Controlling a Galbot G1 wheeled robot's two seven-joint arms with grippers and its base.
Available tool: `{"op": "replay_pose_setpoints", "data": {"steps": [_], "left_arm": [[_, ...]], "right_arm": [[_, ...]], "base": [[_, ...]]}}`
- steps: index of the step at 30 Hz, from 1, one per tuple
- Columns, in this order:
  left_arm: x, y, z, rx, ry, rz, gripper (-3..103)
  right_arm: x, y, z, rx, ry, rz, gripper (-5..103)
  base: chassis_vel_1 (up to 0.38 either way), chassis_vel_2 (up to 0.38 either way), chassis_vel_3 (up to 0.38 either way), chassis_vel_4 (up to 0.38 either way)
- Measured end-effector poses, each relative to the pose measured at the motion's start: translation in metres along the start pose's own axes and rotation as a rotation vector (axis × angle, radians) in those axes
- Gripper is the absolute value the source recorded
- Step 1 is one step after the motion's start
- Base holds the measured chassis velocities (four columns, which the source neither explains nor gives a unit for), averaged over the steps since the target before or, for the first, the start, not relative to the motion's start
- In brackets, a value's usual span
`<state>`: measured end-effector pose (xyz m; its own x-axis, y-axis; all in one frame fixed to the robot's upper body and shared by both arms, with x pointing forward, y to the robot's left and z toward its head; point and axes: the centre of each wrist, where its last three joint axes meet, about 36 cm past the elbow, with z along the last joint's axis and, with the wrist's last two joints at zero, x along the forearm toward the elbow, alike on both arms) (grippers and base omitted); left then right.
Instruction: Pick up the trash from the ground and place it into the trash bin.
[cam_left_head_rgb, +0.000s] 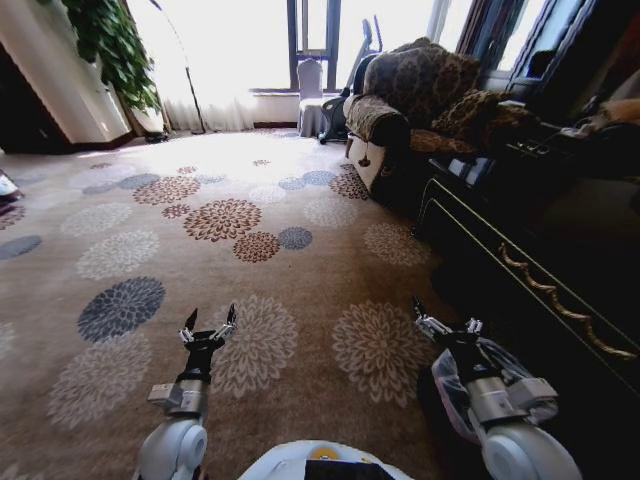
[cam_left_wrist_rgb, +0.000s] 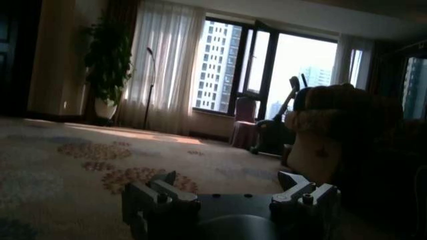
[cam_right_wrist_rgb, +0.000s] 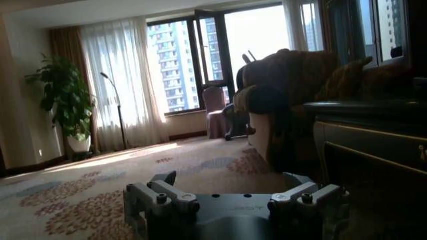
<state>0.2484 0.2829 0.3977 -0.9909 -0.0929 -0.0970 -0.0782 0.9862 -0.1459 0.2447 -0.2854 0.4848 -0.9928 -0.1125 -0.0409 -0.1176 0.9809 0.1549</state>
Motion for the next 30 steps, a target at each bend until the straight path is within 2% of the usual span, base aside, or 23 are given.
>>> {"op": "replay_pose_setpoints", "data": {"steps": [12, 30], "left_arm": [[0.0002, 0.0000, 0.0001, 0.000, 0.001, 0.000, 100], [0.0001, 0.0000, 0.0000, 0.000, 0.000, 0.000, 100]], "right_arm": [[0.0004, -0.0002, 0.0000, -0.001, 0.000, 0.001, 100], [0.0002, -0.0002, -0.0001, -0.001, -0.001, 0.001, 100]], "base": [[0.247, -0.231, -0.239, 0.238], [0.027, 0.024, 0.036, 0.027]]}}
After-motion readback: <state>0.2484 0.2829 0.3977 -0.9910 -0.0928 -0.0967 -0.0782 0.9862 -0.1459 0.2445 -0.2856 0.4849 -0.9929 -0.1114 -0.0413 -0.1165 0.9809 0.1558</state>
